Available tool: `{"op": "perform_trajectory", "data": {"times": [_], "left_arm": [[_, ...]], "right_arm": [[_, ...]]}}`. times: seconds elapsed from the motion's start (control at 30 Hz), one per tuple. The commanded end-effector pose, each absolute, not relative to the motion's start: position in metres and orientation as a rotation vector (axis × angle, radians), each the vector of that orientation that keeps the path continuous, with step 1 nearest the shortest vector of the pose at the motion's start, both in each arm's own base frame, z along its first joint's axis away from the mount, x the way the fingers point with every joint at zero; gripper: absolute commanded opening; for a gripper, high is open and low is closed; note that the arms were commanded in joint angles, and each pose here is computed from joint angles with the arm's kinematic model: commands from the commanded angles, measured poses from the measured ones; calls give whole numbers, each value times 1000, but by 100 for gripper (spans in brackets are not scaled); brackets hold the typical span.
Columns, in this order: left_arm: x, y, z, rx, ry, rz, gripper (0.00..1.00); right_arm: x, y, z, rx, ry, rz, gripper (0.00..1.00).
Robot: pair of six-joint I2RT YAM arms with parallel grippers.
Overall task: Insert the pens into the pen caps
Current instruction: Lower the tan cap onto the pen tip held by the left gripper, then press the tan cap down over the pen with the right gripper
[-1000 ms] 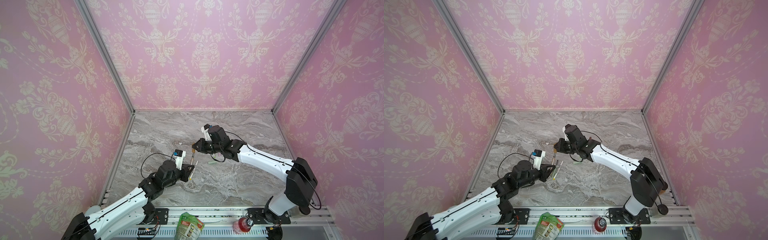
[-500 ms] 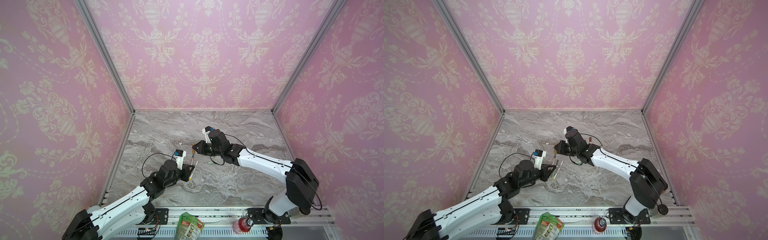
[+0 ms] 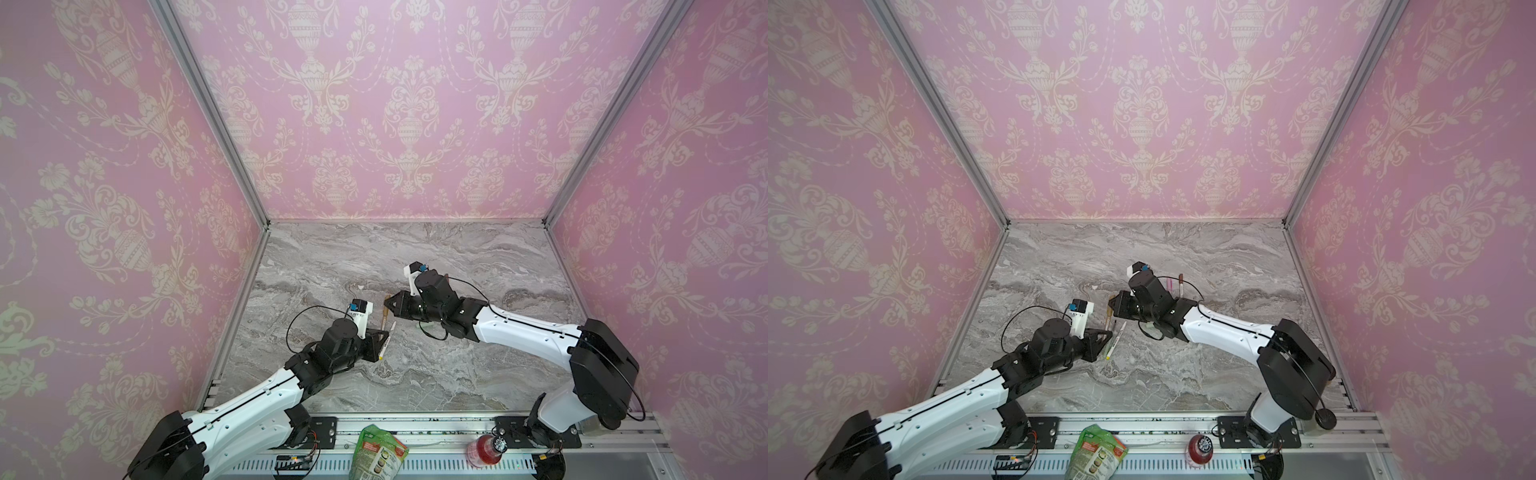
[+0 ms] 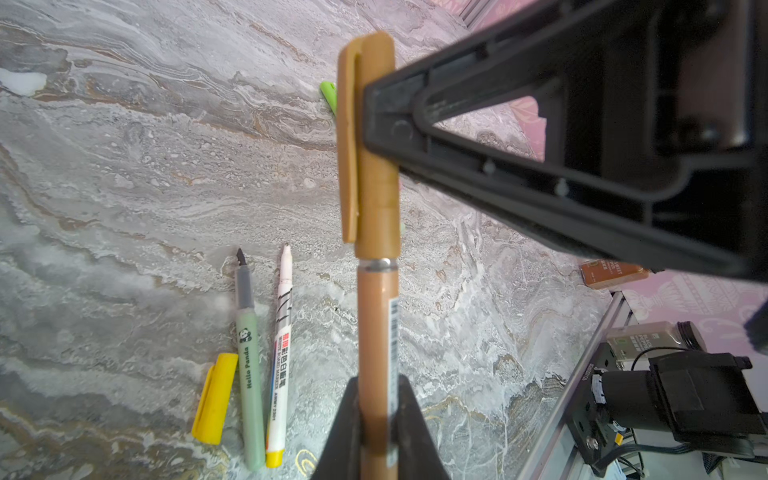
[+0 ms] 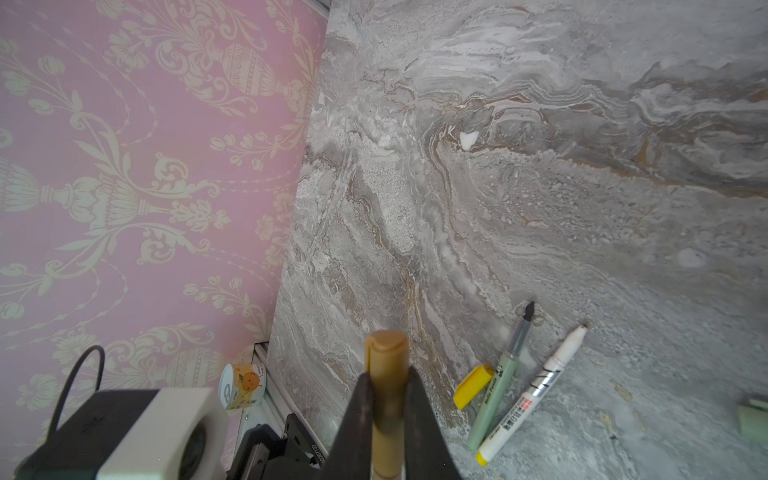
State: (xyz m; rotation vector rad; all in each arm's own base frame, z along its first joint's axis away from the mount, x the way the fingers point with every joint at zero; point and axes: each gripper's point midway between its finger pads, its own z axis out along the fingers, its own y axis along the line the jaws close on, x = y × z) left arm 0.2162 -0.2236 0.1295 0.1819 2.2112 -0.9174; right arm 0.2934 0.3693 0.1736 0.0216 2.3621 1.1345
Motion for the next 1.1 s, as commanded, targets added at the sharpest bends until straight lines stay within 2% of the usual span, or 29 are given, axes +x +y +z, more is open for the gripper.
{"op": "perform_trajectory", "data": {"times": [0.0, 0.3, 0.63, 0.87, 1.07], "left_arm": [[235, -243, 214, 214, 1921, -1045, 0], [241, -243, 232, 283, 1844, -974, 0], [258, -234, 292, 317, 1604, -824, 0], [268, -229, 306, 279, 1522, -776, 0], [274, -234, 310, 254, 1484, -795, 0]], "right_arm": [[246, 382, 140, -133, 2524, 1173, 0], [223, 389, 110, -148, 2660, 1205, 0], [164, 401, 44, -155, 2920, 1154, 0], [156, 410, 35, -178, 2964, 1126, 0], [153, 419, 38, -201, 2953, 1201, 0]]}}
